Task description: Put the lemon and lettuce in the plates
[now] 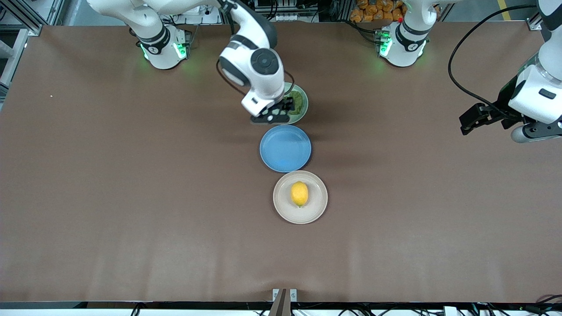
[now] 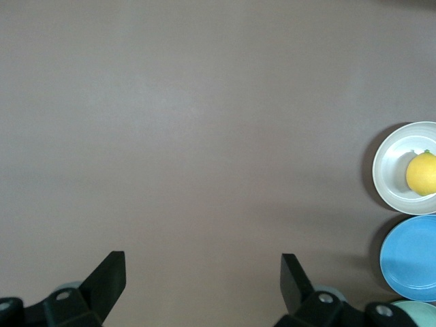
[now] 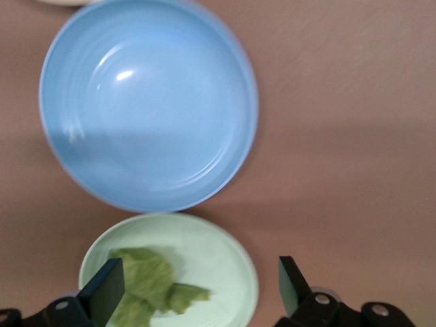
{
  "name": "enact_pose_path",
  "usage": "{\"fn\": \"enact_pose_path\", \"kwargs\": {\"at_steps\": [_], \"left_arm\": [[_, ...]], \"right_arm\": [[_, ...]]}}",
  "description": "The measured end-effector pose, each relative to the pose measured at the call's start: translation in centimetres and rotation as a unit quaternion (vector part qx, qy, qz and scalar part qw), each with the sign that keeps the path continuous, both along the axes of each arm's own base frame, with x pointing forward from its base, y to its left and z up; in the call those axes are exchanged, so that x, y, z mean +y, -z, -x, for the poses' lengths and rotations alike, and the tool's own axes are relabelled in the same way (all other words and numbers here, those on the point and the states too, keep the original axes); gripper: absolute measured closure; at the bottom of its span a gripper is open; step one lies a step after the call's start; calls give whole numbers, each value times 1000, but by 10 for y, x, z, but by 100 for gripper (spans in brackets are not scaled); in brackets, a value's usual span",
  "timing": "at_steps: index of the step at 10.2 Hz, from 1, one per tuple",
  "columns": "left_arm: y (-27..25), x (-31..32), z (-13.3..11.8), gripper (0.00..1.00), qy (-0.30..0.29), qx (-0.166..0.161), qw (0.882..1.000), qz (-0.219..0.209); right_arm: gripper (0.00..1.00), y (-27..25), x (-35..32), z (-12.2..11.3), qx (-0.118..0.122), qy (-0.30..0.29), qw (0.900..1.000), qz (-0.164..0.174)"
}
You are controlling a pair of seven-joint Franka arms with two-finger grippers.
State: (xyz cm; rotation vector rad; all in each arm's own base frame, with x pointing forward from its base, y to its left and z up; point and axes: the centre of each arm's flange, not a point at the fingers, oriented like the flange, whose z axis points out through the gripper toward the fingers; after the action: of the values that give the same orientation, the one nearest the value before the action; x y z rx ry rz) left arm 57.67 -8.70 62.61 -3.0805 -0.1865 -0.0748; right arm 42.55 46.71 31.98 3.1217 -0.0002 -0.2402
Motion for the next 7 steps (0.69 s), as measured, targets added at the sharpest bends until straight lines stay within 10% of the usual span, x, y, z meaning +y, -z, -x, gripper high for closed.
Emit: {"fn": "enact_pose_path", "kwargs": {"at_steps": [7], "left_arm": [[0, -1, 0, 0, 1, 0, 1000, 0]], "right_arm": [[0, -79, -227, -175, 25, 13, 1000, -6]]}}
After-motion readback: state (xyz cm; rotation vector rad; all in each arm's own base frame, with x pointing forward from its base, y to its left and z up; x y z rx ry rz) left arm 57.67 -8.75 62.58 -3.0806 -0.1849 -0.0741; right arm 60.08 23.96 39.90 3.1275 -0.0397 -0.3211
